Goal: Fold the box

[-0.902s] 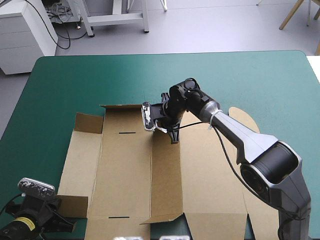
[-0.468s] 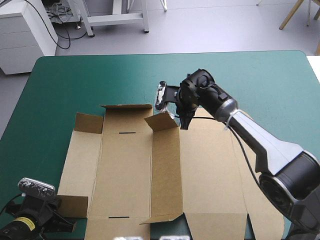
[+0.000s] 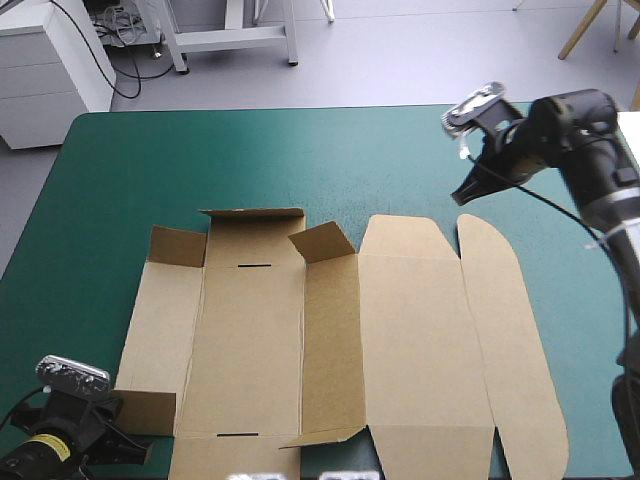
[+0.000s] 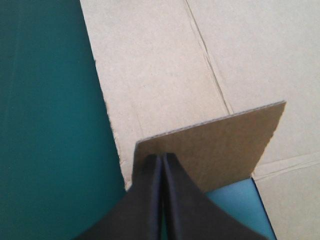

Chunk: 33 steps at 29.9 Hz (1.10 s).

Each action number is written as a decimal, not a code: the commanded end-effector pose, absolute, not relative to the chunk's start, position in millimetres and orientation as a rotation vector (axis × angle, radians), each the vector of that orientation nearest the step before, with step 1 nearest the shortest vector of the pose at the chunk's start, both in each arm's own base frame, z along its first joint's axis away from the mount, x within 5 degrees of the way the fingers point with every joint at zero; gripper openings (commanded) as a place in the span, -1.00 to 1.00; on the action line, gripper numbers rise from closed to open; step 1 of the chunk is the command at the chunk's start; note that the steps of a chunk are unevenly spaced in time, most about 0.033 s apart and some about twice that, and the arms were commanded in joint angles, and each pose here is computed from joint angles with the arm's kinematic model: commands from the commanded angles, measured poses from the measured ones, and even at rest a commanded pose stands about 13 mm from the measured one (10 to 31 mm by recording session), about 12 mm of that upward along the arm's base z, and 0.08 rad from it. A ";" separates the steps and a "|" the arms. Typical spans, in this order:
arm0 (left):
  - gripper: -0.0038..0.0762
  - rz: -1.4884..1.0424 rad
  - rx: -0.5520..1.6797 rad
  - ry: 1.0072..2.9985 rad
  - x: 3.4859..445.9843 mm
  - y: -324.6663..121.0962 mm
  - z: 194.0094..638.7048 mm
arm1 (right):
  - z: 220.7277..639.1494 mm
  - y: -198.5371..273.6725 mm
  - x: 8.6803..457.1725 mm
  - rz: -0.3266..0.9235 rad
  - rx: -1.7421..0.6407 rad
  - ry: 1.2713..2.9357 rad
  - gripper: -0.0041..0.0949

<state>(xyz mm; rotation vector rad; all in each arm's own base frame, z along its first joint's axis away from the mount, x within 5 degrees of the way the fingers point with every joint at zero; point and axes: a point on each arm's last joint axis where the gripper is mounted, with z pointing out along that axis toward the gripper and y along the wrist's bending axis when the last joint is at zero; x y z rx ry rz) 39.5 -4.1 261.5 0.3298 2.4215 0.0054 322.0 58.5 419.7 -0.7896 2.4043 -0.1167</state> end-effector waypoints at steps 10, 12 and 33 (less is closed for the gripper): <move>-0.93 -0.001 0.315 2.365 43.8 -5.0 270.1 | 429.7 -15.9 198.6 -0.003 -0.206 2.407 -0.96; -0.93 -0.001 0.315 2.365 43.8 -5.0 270.1 | 419.2 -13.5 177.8 0.004 -0.173 2.406 -0.96; -0.93 -0.134 0.304 2.378 39.0 -12.7 276.7 | 323.0 5.8 63.3 0.047 -0.057 2.263 -0.96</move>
